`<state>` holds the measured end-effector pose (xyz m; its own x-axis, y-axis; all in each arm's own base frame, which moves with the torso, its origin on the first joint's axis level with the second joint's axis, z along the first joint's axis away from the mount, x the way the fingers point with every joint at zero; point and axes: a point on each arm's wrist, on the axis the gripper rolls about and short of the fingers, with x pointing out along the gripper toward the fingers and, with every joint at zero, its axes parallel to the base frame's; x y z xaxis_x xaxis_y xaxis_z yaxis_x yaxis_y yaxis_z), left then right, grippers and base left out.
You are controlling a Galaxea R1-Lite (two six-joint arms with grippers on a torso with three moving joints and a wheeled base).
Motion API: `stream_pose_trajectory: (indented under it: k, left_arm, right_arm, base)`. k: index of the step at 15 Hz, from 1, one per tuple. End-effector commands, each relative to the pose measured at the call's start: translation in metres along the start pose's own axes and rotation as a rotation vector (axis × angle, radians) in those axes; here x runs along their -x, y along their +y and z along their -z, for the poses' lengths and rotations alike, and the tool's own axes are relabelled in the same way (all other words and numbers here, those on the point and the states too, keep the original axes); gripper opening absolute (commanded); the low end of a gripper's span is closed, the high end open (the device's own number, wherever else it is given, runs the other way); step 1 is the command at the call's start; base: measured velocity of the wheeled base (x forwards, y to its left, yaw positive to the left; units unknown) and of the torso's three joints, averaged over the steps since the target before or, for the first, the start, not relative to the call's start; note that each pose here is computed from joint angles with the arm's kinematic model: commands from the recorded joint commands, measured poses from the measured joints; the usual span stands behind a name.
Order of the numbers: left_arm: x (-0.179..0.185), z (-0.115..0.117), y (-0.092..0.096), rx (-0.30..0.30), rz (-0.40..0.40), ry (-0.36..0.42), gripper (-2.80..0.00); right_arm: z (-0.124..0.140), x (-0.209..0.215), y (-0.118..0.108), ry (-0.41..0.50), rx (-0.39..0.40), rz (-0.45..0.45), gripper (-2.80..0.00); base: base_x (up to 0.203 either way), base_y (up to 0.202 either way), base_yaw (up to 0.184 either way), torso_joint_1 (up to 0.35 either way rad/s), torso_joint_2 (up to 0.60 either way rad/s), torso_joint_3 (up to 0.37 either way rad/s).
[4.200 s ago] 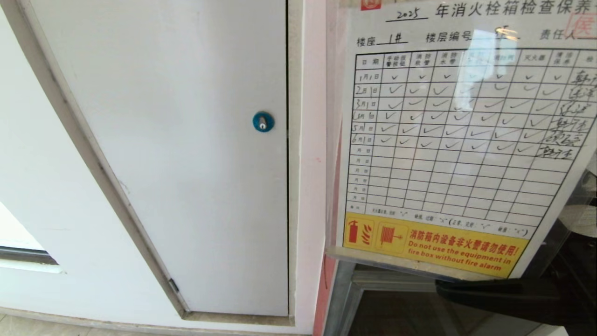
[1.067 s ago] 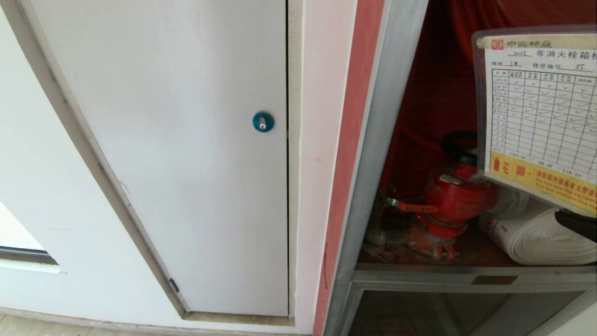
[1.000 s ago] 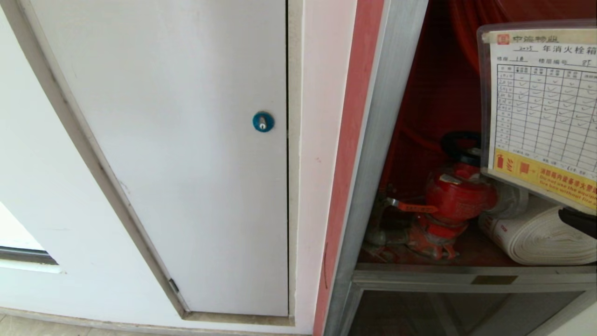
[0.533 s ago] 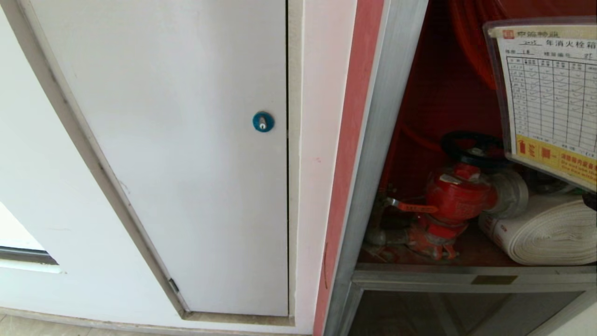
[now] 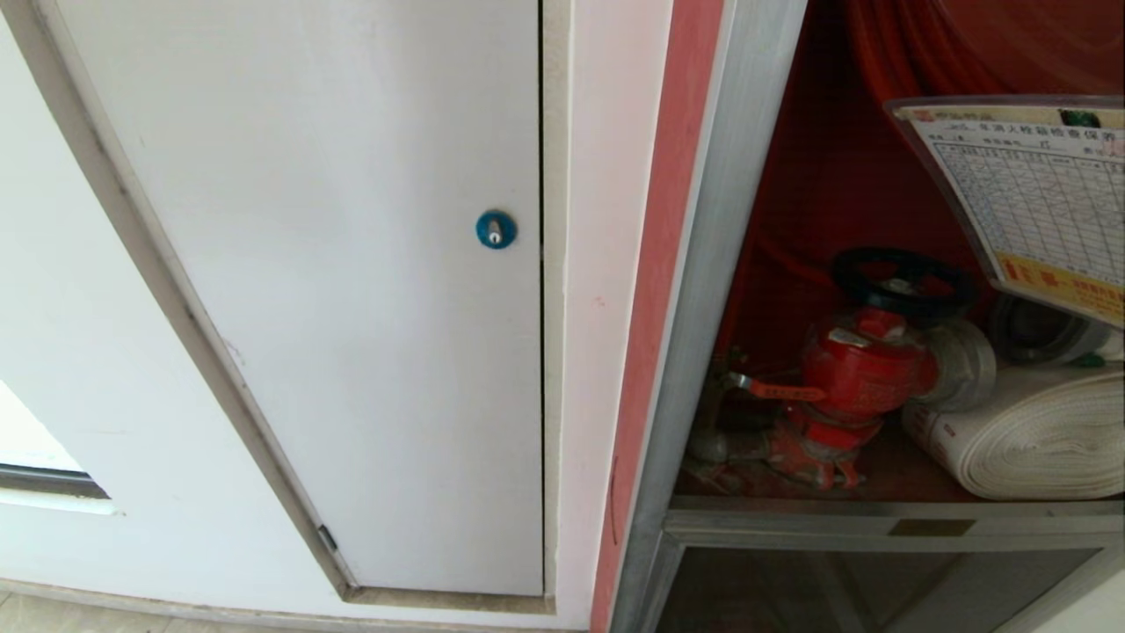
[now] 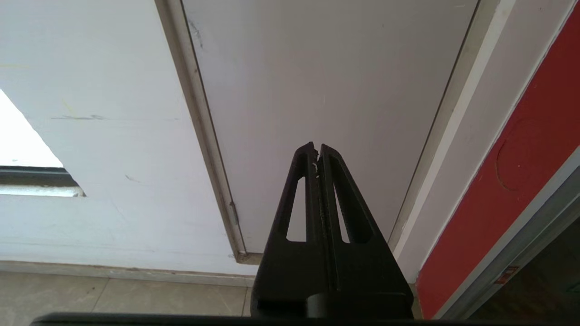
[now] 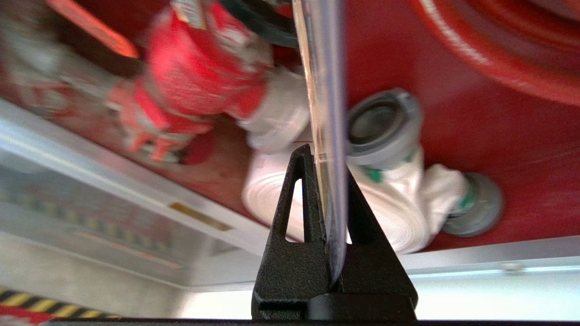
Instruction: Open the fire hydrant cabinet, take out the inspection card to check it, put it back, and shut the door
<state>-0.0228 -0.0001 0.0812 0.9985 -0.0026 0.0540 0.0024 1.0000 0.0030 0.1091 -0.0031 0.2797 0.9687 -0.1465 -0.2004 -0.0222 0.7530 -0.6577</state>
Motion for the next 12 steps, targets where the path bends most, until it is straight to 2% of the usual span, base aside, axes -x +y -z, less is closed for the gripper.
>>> stream_pose_trajectory:
  k: [1, 6, 9, 12]
  left_arm:
    - [-0.001, 0.005, 0.0, 0.0, 0.0, 0.02, -2.8]
    - [-0.001, 0.005, 0.0, 0.0, 0.0, 0.02, -2.8]
    - [-0.001, 0.005, 0.0, 0.0, 0.001, 0.02, -2.8]
    - [-0.001, 0.006, 0.0, 0.0, 0.0, 0.02, -2.8]
  right_arm:
    - [0.001, -0.009, 0.001, 0.035, 0.029, 0.004, -2.8]
    - [0.0, -0.028, 0.0, 0.088, 0.151, 0.063, -2.8]
    - [-0.002, -0.044, 0.001, 0.118, 0.183, 0.079, -2.8]
    - [-0.005, -0.064, 0.0, 0.146, 0.234, 0.149, -2.8]
  base:
    - [0.0, 0.0, 0.0, 0.0, 0.0, 0.0]
    - [0.0, 0.0, 0.0, 0.0, 0.0, 0.0]
    - [0.0, 0.0, 0.0, 0.0, 0.0, 0.0]
    - [0.0, 0.0, 0.0, 0.0, 0.0, 0.0]
